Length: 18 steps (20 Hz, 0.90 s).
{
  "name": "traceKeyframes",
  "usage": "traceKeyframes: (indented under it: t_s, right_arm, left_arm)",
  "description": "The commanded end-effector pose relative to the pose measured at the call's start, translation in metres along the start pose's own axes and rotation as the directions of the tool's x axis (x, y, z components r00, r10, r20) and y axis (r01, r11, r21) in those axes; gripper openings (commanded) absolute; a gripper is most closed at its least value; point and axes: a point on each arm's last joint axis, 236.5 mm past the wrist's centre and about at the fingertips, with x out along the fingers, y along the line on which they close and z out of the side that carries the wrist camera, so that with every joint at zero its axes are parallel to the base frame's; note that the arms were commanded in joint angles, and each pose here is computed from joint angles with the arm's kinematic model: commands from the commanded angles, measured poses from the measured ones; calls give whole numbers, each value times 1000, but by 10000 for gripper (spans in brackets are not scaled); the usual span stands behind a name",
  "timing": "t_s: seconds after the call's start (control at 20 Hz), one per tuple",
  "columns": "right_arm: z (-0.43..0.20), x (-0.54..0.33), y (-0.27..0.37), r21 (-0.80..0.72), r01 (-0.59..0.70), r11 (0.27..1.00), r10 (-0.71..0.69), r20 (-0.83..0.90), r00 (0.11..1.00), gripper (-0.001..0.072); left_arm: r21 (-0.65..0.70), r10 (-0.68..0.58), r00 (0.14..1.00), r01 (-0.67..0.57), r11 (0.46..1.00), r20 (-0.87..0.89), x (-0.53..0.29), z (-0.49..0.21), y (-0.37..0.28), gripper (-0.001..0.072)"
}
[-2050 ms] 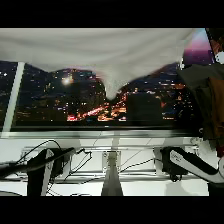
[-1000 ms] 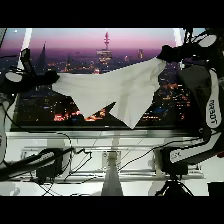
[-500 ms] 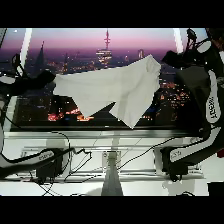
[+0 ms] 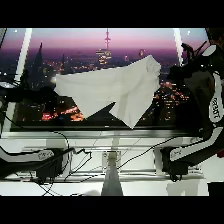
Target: Fold the clothes and pants, and hang the long-sleeved shirts on hangers.
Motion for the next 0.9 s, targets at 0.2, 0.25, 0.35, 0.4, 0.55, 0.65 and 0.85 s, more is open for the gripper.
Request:
traceKeyframes:
  t_s: [0.2, 0.25, 0.35, 0.4, 0.55, 0.65, 0.85]
  right_arm:
    - [-62, 30, 44, 49, -295, 954, 299, -152, 942, 188]
    - [-62, 32, 51, 64, -325, 944, 331, -143, 933, 192]
    - [-63, 35, 59, 89, -365, 927, 374, -134, 918, 207]
    - [-65, 37, 61, 97, -371, 924, 381, -137, 914, 209]
    - [-71, 44, 62, 153, -374, 914, 395, -139, 908, 539]
    - [-77, 52, 61, 179, -369, 912, 395, -140, 908, 579]
    - [-100, 82, 69, 228, -357, 906, 399, -174, 900, 547]
  left_arm:
    - [-74, -9, 987, 21, 997, 159, 6, 39, 3, 485]
    - [-74, -14, 988, 26, 997, 156, 9, 38, 0, 484]
    - [-59, -27, 994, 34, 998, 108, 24, 29, -7, 484]
    - [-51, -35, 996, 39, 998, 83, 32, 24, -12, 483]
    - [6, -45, 998, 44, 999, 44, 47, 17, -26, 94]
    - [41, -48, 998, 46, 998, 40, 49, 17, -31, 15]
    - [44, -49, 998, 48, 998, 37, 49, 16, -33, 15]
